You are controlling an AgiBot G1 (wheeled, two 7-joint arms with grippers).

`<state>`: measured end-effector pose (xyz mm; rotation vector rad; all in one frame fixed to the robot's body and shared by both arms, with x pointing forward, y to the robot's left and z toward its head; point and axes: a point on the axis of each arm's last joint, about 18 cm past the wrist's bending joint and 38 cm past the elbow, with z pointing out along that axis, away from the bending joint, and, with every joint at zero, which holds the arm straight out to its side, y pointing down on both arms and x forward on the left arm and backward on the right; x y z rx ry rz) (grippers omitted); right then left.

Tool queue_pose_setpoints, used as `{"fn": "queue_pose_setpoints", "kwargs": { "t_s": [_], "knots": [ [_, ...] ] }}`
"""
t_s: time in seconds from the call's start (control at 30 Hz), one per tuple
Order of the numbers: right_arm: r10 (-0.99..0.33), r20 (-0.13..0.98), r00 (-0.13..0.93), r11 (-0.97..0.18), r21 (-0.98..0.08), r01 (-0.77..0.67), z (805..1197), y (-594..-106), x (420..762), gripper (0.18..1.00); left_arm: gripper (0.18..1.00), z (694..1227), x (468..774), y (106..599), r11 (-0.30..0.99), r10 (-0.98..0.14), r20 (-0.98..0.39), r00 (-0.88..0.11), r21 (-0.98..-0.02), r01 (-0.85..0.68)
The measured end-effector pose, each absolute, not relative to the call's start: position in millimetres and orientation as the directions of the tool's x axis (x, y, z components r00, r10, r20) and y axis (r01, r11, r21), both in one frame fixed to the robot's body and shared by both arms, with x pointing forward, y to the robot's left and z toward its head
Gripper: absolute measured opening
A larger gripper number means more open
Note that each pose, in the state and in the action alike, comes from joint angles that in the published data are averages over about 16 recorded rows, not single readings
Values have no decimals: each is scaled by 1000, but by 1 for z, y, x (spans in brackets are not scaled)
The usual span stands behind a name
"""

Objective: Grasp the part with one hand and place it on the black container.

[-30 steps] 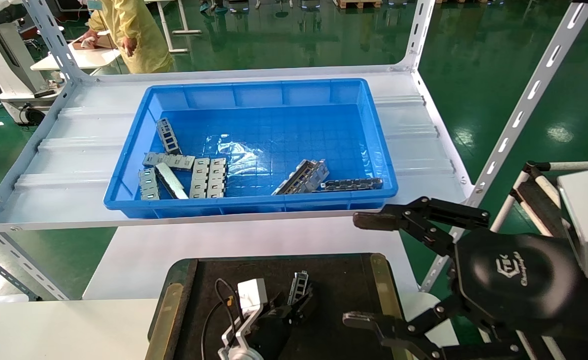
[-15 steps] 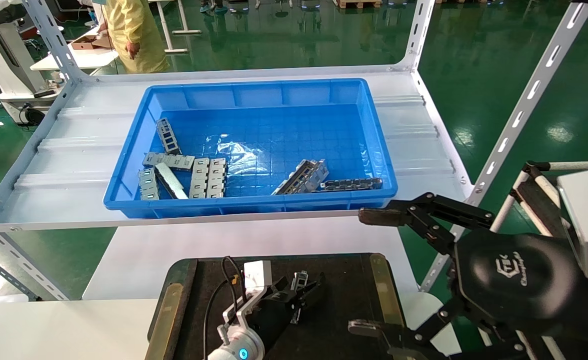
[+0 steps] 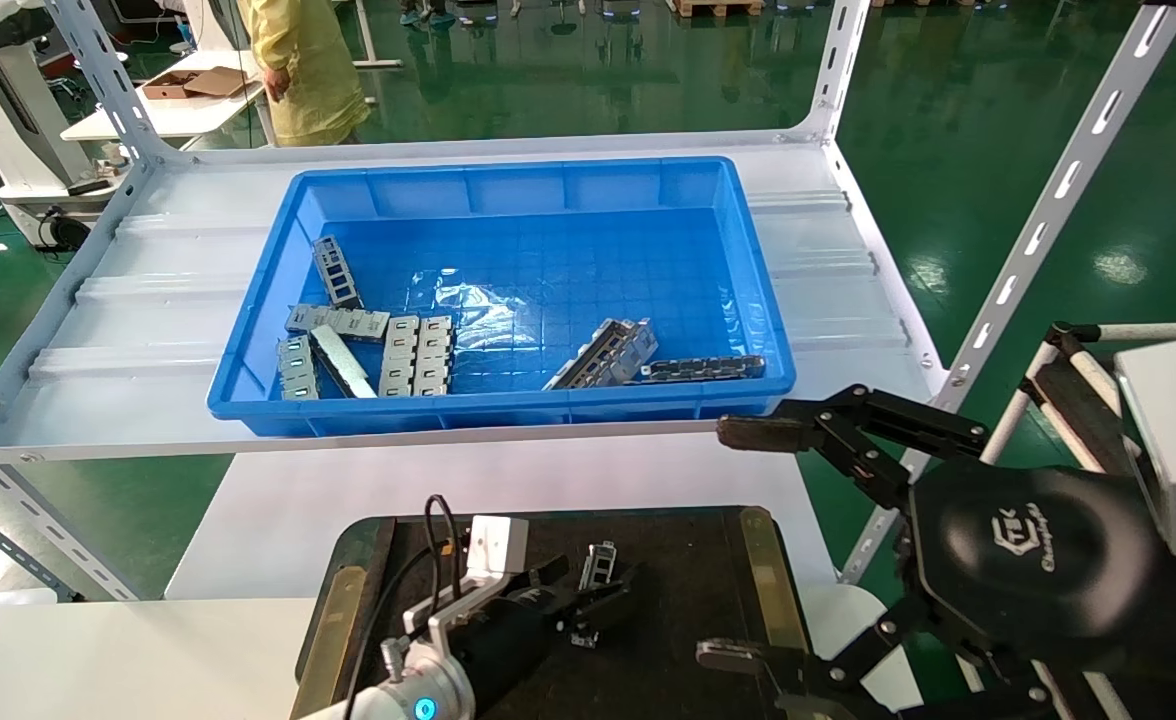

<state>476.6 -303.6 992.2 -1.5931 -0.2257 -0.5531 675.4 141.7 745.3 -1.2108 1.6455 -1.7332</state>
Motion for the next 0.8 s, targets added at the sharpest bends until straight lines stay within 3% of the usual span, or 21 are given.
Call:
{"fn": "queue_pose_setpoints", "kwargs": {
  "t_s": [0.8],
  "knots": [
    [-182, 476, 861, -110, -880, 463, 992, -304, 477, 1001, 1001, 781, 612, 208, -55, -735, 158, -660, -983, -174]
  ]
}}
